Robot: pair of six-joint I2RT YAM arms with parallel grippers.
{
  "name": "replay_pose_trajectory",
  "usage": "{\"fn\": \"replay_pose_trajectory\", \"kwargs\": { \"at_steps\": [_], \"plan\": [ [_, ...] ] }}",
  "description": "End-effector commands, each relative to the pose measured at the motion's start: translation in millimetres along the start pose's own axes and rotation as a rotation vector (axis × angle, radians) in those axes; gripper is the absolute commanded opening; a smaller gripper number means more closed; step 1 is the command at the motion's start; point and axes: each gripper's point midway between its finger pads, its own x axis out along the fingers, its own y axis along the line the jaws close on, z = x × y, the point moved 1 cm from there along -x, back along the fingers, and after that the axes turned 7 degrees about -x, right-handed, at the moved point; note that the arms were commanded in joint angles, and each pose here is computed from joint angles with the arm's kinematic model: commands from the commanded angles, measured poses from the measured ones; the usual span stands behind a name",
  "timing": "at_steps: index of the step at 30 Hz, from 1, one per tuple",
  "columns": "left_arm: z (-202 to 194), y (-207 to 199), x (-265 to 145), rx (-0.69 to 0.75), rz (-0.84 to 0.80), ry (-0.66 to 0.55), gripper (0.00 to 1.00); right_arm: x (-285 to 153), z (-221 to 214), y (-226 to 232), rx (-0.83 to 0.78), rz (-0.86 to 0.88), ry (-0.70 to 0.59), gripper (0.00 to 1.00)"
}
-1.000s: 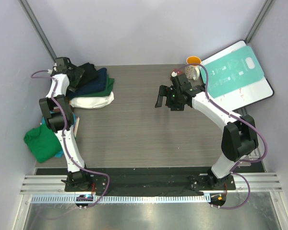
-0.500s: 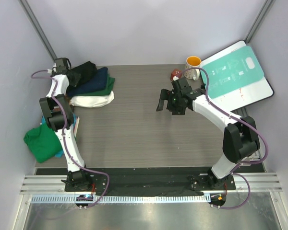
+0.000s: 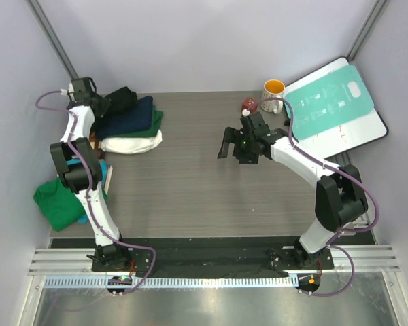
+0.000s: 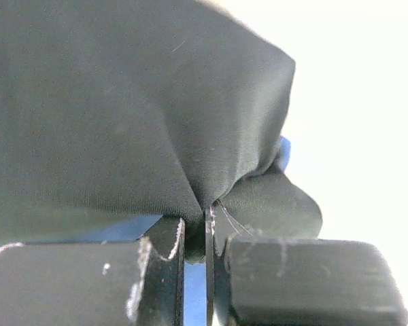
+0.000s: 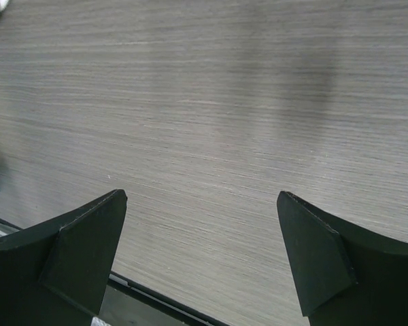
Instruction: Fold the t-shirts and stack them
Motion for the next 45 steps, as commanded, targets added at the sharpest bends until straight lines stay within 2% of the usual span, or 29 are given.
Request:
{"fn": "replay_pose_trajectory", "kwargs": {
  "at_steps": [1,4,5,7,10,12,13,14,16,17,20,22,25,27,32,35,39,45],
  "plan": [
    [81.5,-127.8,-96.7,0.016,-0.36,-0.198,0.0,-12.0,6.7,13.5,-0.004,0.062,-0.048,0.99],
    [96.2,-178.1,-140.0,0.035,-0.518,-0.214,0.0,-15.4,8.1,12.4,-0.015,0.057,-0.062,0.98],
    [90.4,-187.2,-148.8,0.043,-0.56,-0.184,0.0,-17.1,9.1,11.3,-0.016,0.05,-0.071,0.98],
    [82.3,-199.5,-169.1,0.039,-0.616,-0.142,0.0,-23.1,13.8,9.1,-0.02,0.037,-0.105,0.98],
    [37.2,-187.8,-178.1,-0.002,-0.606,0.014,0.0,-28.7,23.8,3.0,-0.022,0.0,-0.156,0.99],
    [-16.2,-190.8,-194.1,0.025,-0.638,0.14,0.0,-28.3,29.0,0.3,-0.006,-0.004,-0.166,0.99],
    [-55.8,-170.8,-183.1,0.07,-0.597,0.214,0.0,-27.1,30.9,-0.1,0.017,0.009,-0.161,0.99],
    [-103.5,-186.5,-218.6,0.151,-0.661,0.283,0.0,-23.1,37.2,-3.6,0.065,0.023,-0.167,0.99],
    [-175.4,-170.7,-236.9,0.264,-0.671,0.454,0.0,-19.5,40.5,-1.9,0.113,0.052,-0.164,0.99],
    [-222.6,-171.8,-264.9,0.361,-0.722,0.552,0.0,-17.7,43.7,-0.8,0.132,0.058,-0.174,0.99],
    [-309.8,-130.3,-300.9,0.479,-0.692,0.852,0.0,-19.8,58.3,0.9,0.148,0.05,-0.213,0.99],
    [-339.4,-89.3,-302.7,0.501,-0.593,0.966,0.0,-26.0,74.0,3.5,0.146,0.048,-0.255,0.99],
    [-353.1,-38.5,-293.7,0.534,-0.44,1.012,0.0,-36.6,95.8,2.1,0.155,0.051,-0.304,0.99],
    [-349.2,-17.1,-289.8,0.605,-0.375,0.992,0.0,-44.3,108.3,-1.3,0.16,0.048,-0.334,0.99],
    [-339.3,-10.9,-294.9,0.701,-0.376,0.969,0.0,-56.8,116.8,-11.5,0.172,0.037,-0.347,0.99],
    [-343.5,3.2,-290.5,0.758,-0.351,1.014,0.0,-62.2,114.3,-15.3,0.171,0.031,-0.354,0.99],
    [-344.4,36.1,-275.2,0.827,-0.241,1.013,0.0,-59.7,97.4,-17.7,0.172,0.038,-0.304,0.99],
    [-349.6,46.4,-257.6,0.815,-0.196,0.98,0.0,-57.7,62.3,-22.3,0.204,0.054,-0.234,0.98]
  ]
}}
